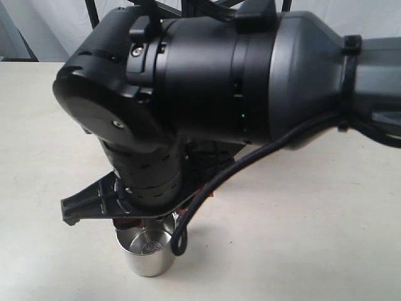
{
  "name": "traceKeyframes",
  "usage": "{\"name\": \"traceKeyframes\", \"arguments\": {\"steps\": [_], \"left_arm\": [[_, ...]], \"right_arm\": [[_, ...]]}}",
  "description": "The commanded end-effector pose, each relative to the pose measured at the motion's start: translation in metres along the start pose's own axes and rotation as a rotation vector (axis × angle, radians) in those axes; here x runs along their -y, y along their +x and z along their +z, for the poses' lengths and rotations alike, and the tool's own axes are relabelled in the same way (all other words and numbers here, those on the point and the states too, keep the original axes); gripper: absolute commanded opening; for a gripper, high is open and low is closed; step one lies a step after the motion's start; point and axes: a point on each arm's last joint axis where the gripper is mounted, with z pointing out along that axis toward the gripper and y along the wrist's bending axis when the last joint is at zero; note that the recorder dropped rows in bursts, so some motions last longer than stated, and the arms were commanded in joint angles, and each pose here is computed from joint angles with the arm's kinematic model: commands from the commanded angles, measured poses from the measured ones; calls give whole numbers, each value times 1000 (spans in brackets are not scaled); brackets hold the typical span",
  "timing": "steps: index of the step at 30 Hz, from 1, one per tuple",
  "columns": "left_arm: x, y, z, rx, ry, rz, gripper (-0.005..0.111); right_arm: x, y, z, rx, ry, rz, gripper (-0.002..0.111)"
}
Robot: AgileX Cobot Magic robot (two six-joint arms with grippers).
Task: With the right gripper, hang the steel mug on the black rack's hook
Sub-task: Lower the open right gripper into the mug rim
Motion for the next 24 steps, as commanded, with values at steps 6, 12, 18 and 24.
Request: {"name": "traceKeyframes", "arguments": {"steps": [6, 12, 18, 24], "left_arm": [[0, -1, -1, 13, 2, -4, 2], [0, -1, -1, 13, 2, -4, 2], [0, -1, -1, 13, 2, -4, 2], [0, -1, -1, 13, 2, -4, 2]], "right_arm": [[5, -1, 18, -116, -124, 345, 46], [13, 6, 36, -171, -84, 437, 46], [17, 8, 48, -155, -84, 512, 46], [19, 2, 58, -104, -118, 545, 46]]}}
